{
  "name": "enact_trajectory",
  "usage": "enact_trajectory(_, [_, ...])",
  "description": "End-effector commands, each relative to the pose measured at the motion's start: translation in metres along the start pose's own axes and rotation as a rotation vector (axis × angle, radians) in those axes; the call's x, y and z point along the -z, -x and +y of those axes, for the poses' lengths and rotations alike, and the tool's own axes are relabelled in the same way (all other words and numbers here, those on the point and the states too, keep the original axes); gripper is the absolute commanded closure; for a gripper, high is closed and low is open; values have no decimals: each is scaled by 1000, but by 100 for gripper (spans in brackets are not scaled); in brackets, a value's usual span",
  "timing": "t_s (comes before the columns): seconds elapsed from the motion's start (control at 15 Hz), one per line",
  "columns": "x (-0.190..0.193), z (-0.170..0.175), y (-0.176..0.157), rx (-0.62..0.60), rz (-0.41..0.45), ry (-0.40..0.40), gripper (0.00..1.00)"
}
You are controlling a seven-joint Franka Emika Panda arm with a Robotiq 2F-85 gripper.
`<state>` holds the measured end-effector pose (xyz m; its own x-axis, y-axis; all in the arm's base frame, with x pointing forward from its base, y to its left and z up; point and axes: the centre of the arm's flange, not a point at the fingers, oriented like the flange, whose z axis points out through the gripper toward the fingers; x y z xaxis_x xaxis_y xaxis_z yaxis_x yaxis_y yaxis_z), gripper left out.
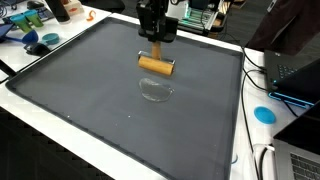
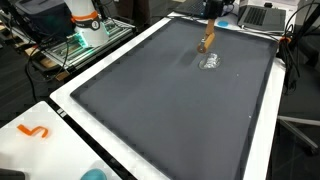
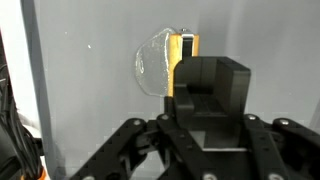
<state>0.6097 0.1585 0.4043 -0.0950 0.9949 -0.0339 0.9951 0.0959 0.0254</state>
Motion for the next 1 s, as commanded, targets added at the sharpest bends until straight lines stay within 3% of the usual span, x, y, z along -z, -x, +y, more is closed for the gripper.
enact_trajectory(0.0, [19,-4,-16,-107,-17,29,77])
enact_trajectory(0.33, [28,-3,-48,-179,-73,77,77])
enact_trajectory(0.93, [31,-11,-98,-206,-217,188,77])
